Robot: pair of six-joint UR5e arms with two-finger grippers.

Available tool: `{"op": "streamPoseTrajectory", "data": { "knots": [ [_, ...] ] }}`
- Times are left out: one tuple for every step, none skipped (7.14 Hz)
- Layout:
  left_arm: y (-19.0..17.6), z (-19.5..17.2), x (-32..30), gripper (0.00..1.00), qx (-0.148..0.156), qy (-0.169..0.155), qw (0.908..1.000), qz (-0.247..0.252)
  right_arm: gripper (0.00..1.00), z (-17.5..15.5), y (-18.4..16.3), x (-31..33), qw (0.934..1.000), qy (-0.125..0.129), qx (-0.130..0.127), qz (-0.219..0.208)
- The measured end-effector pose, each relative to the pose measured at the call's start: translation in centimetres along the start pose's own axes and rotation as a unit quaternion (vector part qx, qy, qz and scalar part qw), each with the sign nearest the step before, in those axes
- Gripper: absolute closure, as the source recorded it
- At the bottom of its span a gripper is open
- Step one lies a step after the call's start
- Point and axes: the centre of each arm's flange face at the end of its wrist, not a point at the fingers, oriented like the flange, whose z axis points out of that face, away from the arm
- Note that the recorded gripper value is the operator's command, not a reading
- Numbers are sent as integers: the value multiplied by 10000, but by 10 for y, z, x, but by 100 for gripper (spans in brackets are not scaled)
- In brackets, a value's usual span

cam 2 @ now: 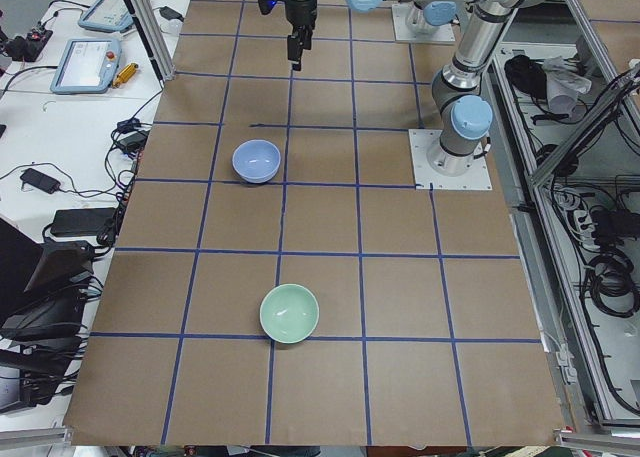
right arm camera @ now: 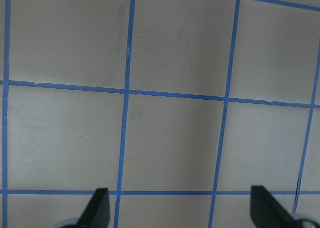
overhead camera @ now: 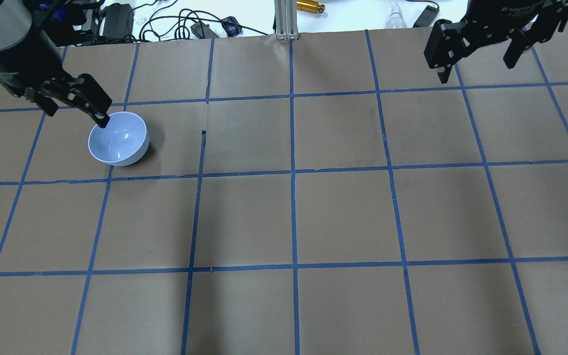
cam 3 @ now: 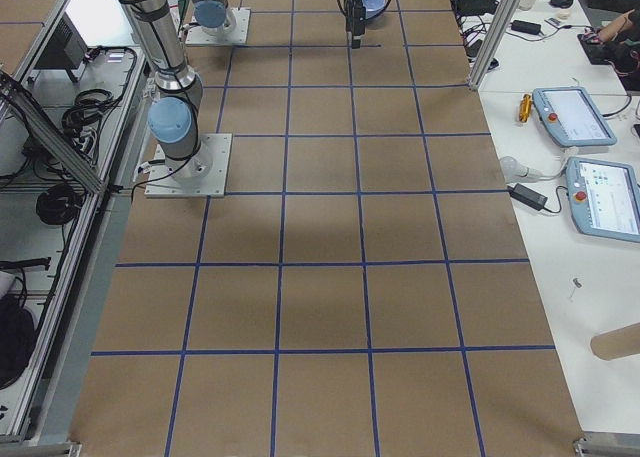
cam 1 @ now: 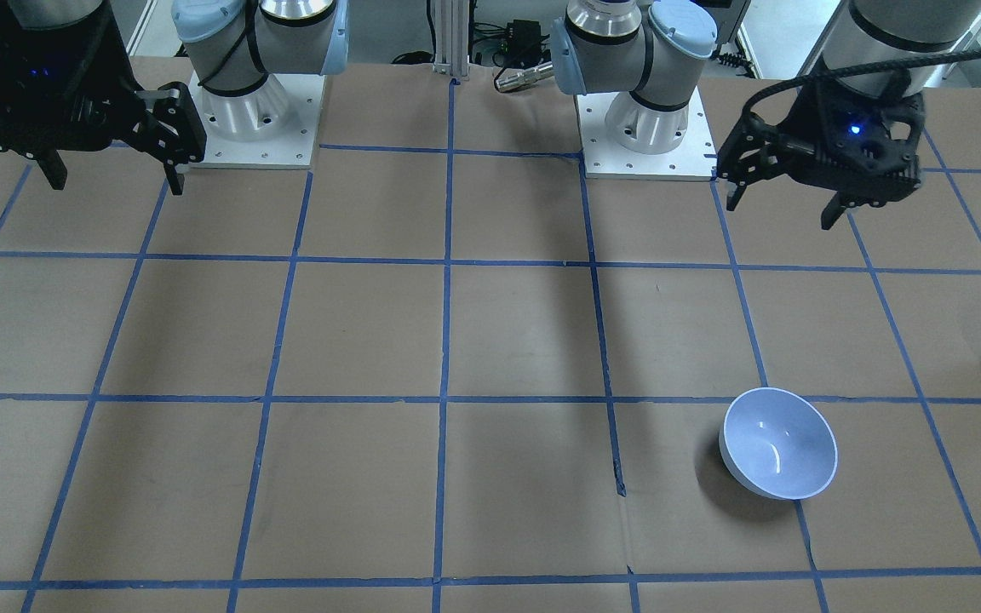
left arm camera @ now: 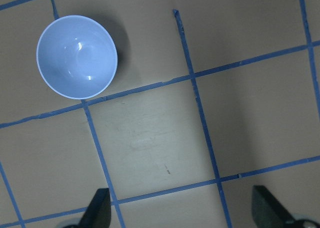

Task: Stack green bowl on blue bowl
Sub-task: 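Swing the left arm back toward the robot to the pale green bowl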

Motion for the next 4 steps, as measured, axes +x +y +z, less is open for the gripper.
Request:
{"op": "streamPoseTrajectory", "data": {
  "knots": [
    [10, 10, -34, 0, -71, 72, 9999, 130, 0, 0, 0, 0, 10000, 0, 0, 0],
    [22, 21, -67, 0, -134, 165, 9995, 236, 0, 0, 0, 0, 10000, 0, 0, 0],
    [34, 30, -95, 0, -184, 240, 9989, 367, 0, 0, 0, 0, 10000, 0, 0, 0],
    [49, 37, -123, 0, -215, 296, 9976, 585, 0, 0, 0, 0, 10000, 0, 0, 0]
  ]
}}
